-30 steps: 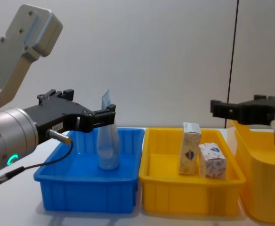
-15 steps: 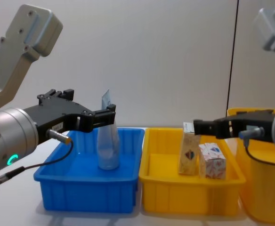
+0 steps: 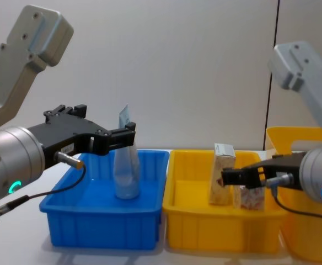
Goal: Bimanual collaborative sorting of washing and personal care products
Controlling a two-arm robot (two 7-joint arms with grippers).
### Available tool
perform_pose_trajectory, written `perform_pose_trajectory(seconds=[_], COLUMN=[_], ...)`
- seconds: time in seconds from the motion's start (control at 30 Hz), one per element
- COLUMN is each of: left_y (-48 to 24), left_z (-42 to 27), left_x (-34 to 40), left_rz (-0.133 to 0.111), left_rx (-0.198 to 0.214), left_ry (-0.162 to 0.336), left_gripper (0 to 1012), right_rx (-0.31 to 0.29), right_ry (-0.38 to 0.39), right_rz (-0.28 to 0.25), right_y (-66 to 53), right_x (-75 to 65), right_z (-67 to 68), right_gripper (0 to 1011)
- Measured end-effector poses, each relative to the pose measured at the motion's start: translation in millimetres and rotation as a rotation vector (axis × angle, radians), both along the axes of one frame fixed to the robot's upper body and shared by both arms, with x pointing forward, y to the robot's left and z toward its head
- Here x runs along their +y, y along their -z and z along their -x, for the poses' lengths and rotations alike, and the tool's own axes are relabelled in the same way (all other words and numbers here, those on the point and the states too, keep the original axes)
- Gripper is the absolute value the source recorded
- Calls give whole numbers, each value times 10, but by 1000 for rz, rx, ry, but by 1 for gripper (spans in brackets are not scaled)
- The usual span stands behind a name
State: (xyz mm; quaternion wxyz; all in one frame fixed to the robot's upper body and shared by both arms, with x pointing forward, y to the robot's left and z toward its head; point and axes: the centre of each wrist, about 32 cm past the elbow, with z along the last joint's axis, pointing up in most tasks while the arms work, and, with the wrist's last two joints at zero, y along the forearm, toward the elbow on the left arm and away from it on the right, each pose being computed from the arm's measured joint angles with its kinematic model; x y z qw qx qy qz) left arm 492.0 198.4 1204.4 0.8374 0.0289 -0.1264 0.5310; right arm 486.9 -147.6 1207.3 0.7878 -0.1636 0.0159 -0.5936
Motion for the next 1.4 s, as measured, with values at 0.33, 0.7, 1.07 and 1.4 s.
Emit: perform_pose_trajectory(seconds=[0.33, 0.7, 1.07, 1.4], left_y=[0, 0, 0, 0], left_z=[0, 0, 0, 0], left_x=[0, 0, 0, 0], left_rz=[0, 0, 0, 0], left_rx=[0, 0, 0, 0], left_ry=[0, 0, 0, 0], left_gripper=[1001, 1001, 1001, 1001], right_rx=[29, 44, 15, -44], right_ry=[19, 30, 33, 38], right_rz=[36, 54, 57, 36], right_y=[93, 177, 227, 191], right_x=[56, 92, 108, 128], right_z=[-29, -63, -69, -53], right_gripper=[1003, 1004, 1003, 1003])
